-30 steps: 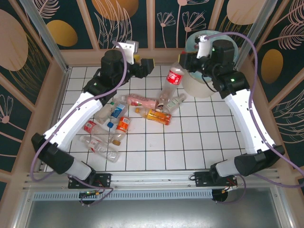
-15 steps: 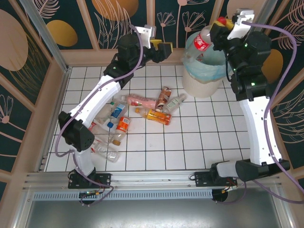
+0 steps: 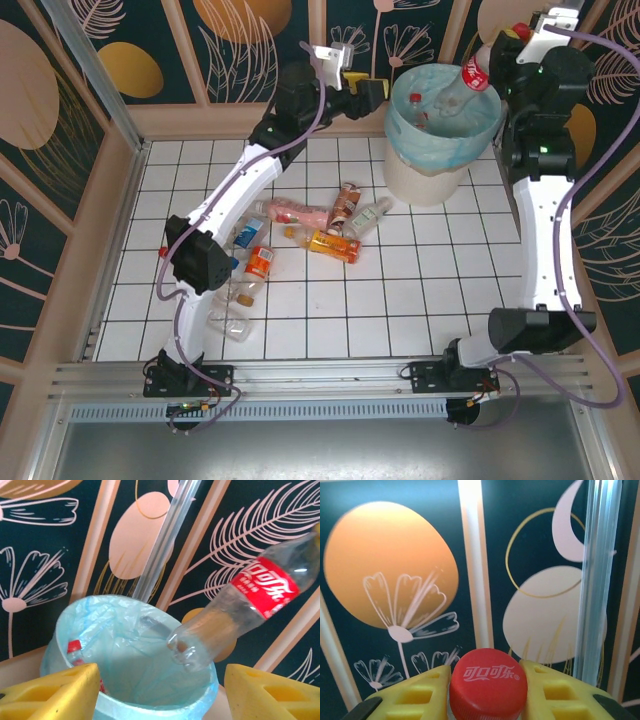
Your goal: Put the plastic bottles in the bin
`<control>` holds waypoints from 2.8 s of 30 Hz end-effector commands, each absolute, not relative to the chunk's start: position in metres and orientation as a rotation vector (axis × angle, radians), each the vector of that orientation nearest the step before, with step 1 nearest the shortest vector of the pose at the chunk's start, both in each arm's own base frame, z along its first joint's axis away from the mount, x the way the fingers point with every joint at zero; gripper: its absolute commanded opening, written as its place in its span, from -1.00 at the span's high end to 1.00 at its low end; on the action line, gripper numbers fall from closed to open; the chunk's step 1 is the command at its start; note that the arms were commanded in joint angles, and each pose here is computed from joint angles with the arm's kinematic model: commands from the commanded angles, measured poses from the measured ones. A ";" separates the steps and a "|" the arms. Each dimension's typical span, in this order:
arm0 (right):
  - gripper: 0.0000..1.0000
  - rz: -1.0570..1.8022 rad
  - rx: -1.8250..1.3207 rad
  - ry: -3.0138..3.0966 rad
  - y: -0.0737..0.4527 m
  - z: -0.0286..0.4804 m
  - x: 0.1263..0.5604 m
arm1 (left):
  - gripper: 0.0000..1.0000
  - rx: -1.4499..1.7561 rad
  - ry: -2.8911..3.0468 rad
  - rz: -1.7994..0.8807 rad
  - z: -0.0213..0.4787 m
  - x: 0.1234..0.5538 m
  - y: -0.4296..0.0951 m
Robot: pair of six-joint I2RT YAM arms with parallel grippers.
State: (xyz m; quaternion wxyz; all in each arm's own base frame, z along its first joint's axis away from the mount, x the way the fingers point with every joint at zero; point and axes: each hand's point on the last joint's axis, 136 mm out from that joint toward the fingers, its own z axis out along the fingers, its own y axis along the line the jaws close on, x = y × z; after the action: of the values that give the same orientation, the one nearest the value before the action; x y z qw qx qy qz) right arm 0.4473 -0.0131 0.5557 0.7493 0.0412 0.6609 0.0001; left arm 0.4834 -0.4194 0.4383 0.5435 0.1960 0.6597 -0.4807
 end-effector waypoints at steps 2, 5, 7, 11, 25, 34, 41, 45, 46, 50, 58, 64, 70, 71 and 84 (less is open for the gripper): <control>0.83 0.022 0.088 1.493 -0.010 0.534 0.468 | -0.34 0.493 1.621 -1.162 0.424 0.474 -0.426; 0.83 0.016 0.062 1.558 -0.003 0.506 0.486 | -0.34 0.500 1.661 -1.159 0.412 0.472 -0.427; 0.82 0.001 0.035 1.606 0.005 0.487 0.497 | -0.34 0.503 1.676 -1.156 0.408 0.470 -0.427; 0.80 -0.059 -0.031 1.716 0.018 0.441 0.519 | -0.34 0.505 1.692 -1.141 0.403 0.468 -0.424; 0.77 -0.320 -0.161 1.789 0.062 0.402 0.527 | -0.34 0.481 1.731 -1.116 0.390 0.465 -0.418; 0.74 -0.274 -0.078 1.814 0.072 0.401 0.529 | -0.35 0.492 1.734 -1.102 0.387 0.464 -0.416; 0.74 -0.241 -0.025 1.917 0.081 0.372 0.535 | -0.36 0.502 1.732 -1.108 0.388 0.460 -0.416; 0.74 -0.258 -0.007 1.952 0.077 0.356 0.542 | -0.36 0.512 1.729 -1.114 0.388 0.458 -0.415; 0.74 -0.260 -0.005 1.952 0.076 0.354 0.545 | -0.36 0.513 1.732 -1.114 0.387 0.457 -0.415; 0.73 -0.257 -0.012 1.979 0.067 0.339 0.552 | -0.36 0.517 1.738 -1.111 0.384 0.456 -0.415; 0.66 -0.158 0.016 2.053 0.049 0.309 0.557 | -0.37 0.516 1.743 -1.115 0.381 0.455 -0.414; 0.62 -0.175 0.021 2.074 0.038 0.303 0.560 | -0.37 0.513 1.745 -1.128 0.379 0.456 -0.416; 0.68 -0.250 0.028 2.048 0.030 0.322 0.560 | -0.37 0.513 1.742 -1.131 0.381 0.455 -0.416; 0.68 -0.267 0.027 2.024 0.030 0.331 0.558 | -0.37 0.512 1.740 -1.129 0.381 0.456 -0.416; 0.70 -0.328 0.135 1.951 -0.004 0.333 0.544 | -0.37 0.505 1.753 -1.123 0.381 0.459 -0.417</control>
State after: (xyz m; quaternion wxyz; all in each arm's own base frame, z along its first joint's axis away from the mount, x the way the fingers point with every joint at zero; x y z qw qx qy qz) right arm 0.5502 0.0202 0.3148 0.5195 0.0274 0.8461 -0.1160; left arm 0.4650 -0.4173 0.3554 0.4624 0.1990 0.7361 -0.4525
